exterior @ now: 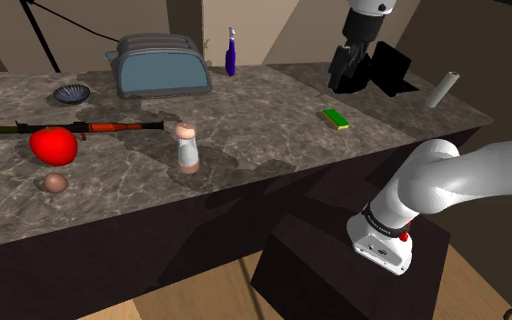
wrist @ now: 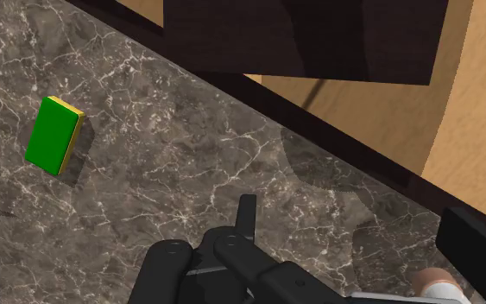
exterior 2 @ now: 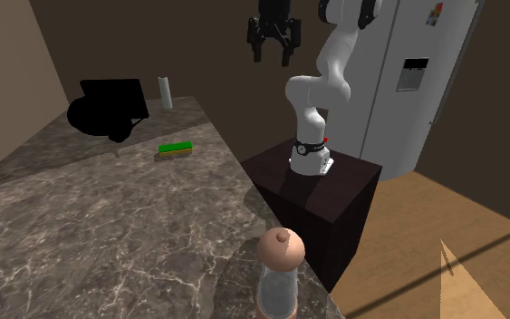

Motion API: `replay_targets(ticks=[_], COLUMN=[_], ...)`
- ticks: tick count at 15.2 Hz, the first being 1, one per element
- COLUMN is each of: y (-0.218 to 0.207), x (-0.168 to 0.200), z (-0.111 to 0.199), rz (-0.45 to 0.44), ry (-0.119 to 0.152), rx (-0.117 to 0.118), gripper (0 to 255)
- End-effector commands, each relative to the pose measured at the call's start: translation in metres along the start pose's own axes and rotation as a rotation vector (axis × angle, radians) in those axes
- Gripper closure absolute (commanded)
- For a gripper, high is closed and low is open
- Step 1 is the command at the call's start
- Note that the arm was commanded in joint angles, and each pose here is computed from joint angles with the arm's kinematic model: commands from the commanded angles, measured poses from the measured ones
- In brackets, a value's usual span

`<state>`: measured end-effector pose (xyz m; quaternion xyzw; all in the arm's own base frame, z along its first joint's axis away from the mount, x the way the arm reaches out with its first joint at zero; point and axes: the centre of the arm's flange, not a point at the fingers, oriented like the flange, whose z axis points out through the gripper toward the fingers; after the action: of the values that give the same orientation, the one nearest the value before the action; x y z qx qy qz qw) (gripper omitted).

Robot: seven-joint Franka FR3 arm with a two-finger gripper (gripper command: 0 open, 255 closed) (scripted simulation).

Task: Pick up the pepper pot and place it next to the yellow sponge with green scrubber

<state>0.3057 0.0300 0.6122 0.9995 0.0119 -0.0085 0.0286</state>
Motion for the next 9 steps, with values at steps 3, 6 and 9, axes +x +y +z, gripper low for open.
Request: replay_targets(ticks=[3, 6, 9], y=[-0.017, -0.043, -0.069], x=[0.019, 0.046, 0.073], z=[0.009, 0.022, 0.036], rz=[-0.009, -0.022, -0.035], ry=[0.002, 0.004, 0.006], rx=[-0.005, -0.014, -0.022], gripper=[0, 0, 0])
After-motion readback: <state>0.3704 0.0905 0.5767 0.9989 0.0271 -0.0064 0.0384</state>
